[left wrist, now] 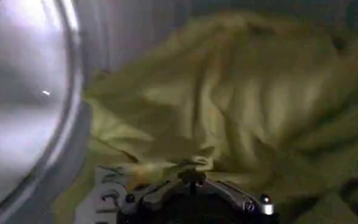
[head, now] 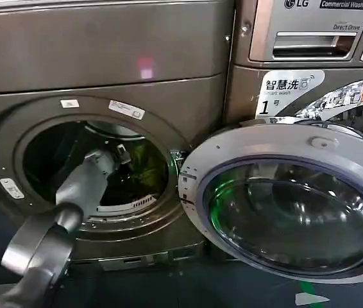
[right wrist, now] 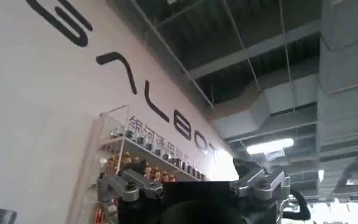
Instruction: Grasp the clothes from the dryer.
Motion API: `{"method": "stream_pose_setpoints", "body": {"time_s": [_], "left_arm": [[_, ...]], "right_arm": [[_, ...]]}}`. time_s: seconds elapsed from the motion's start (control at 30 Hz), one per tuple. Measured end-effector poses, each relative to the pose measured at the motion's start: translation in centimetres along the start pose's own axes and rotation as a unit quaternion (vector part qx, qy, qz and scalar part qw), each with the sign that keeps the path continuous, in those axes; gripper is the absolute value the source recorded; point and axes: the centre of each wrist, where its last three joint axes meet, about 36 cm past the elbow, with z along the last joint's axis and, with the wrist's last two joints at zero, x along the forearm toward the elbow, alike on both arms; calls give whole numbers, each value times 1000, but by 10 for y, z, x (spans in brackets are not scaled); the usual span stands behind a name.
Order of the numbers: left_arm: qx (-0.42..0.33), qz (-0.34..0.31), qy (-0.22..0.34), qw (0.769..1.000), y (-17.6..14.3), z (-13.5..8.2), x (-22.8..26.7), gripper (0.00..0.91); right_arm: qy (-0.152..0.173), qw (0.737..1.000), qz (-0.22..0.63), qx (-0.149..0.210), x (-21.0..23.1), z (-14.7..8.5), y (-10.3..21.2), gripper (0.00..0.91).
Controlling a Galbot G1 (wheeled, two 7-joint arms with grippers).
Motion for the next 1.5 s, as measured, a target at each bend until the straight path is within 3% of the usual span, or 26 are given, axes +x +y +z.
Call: {"method": "stream_pose_setpoints", "body": {"time_s": [0.17, 0.33, 0.5, 0.7, 0.9, 1.07, 1.5], "left_arm": [[77, -37, -87, 993, -5, 2, 5, 0], [144, -92, -189, 967, -18, -4, 12, 0], [210, -158, -282, 923, -35, -9, 21, 0], [267, -251, -352, 862, -60, -10, 31, 0], [318, -341, -384, 797, -90, -7, 40, 0], [338, -394, -395, 757, -116, 3, 45, 0], [330, -462, -414, 711, -154, 12, 51, 0]], "right_arm": [[-1, 1000, -3, -2, -2, 1, 2, 907], [-3, 1000, -11, -4, -3, 3, 6, 907], [-4, 1000, -17, -7, -4, 4, 9, 907], [-4, 1000, -18, -6, -5, 7, 11, 907], [-12, 1000, -22, -7, -8, 10, 14, 907], [-17, 1000, -20, -9, -10, 10, 15, 907], [-26, 999, -20, -17, -13, 16, 19, 907]]}}
